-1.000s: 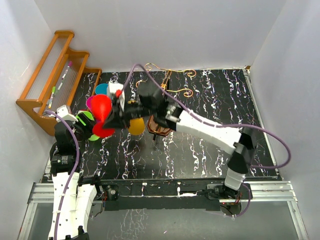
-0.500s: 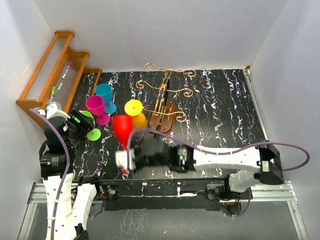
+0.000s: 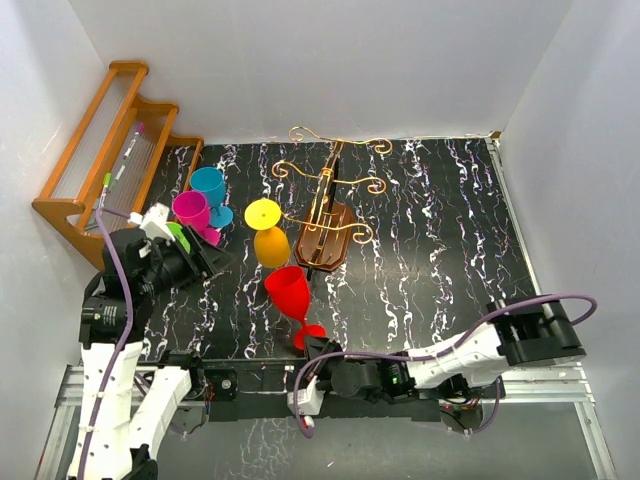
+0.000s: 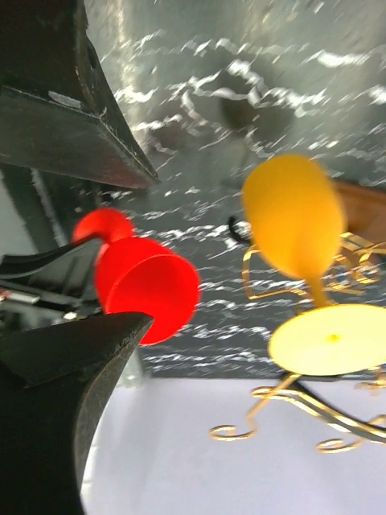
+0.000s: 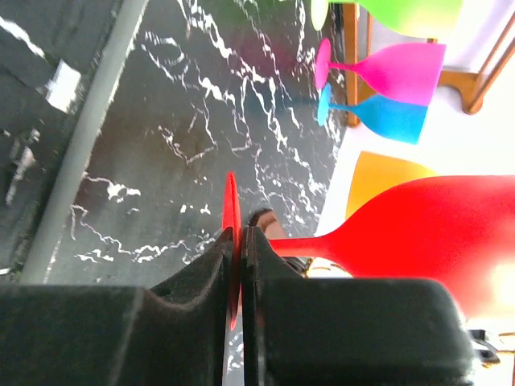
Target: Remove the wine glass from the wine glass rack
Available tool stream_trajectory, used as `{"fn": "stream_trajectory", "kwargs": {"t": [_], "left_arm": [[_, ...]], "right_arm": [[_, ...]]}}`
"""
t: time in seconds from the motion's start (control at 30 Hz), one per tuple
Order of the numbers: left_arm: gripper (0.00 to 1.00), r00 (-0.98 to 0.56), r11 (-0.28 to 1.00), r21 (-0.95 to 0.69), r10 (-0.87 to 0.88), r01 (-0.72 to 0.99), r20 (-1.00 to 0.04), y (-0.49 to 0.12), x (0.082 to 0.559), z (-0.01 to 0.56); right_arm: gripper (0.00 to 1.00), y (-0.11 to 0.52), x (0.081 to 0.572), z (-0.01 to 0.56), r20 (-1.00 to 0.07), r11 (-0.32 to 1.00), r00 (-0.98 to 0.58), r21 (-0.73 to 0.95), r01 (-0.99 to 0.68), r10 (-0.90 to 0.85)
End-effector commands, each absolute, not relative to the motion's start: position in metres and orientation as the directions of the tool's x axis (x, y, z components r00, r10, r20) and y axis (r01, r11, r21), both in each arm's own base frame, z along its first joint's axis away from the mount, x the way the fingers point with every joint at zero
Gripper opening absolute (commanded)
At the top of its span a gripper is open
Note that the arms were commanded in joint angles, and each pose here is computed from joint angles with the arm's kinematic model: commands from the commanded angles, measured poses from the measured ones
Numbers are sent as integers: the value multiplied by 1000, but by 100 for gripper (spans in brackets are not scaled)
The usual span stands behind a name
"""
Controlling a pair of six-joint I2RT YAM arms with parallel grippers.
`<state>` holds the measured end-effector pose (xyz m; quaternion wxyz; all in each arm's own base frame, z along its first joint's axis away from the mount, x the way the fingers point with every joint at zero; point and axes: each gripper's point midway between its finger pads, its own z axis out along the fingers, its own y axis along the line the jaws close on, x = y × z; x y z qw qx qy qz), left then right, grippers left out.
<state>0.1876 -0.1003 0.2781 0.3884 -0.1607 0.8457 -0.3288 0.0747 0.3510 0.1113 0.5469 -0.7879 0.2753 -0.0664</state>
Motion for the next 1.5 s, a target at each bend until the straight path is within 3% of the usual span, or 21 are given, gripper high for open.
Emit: {"fn": "stream_trajectory", "kwargs": {"t": [0.0, 0.3, 0.53, 0.8, 1.47], "left_arm": [[60, -798, 629, -777, -452, 33, -399, -135, 144, 266], [60, -865, 662, -750, -389, -24, -316, -134, 109, 228], [60, -855, 680, -733, -399, -34, -330, -130, 113, 225], [60, -831, 707, -706, -407, -23, -380, -123, 114, 242], [59, -860, 706, -707, -376, -25, -345, -126, 107, 230]], "right_arm": [[8, 366, 72, 151, -123, -99, 858, -975, -198, -499], [8, 382, 71, 163, 26, -23, 865, -1000, 17, -501], [8, 400, 57, 165, 111, -5, 888, -993, 121, -446], [8, 411, 52, 144, 151, -54, 895, -989, 141, -419], [8, 430, 39, 130, 203, -117, 917, -978, 173, -342]]}}
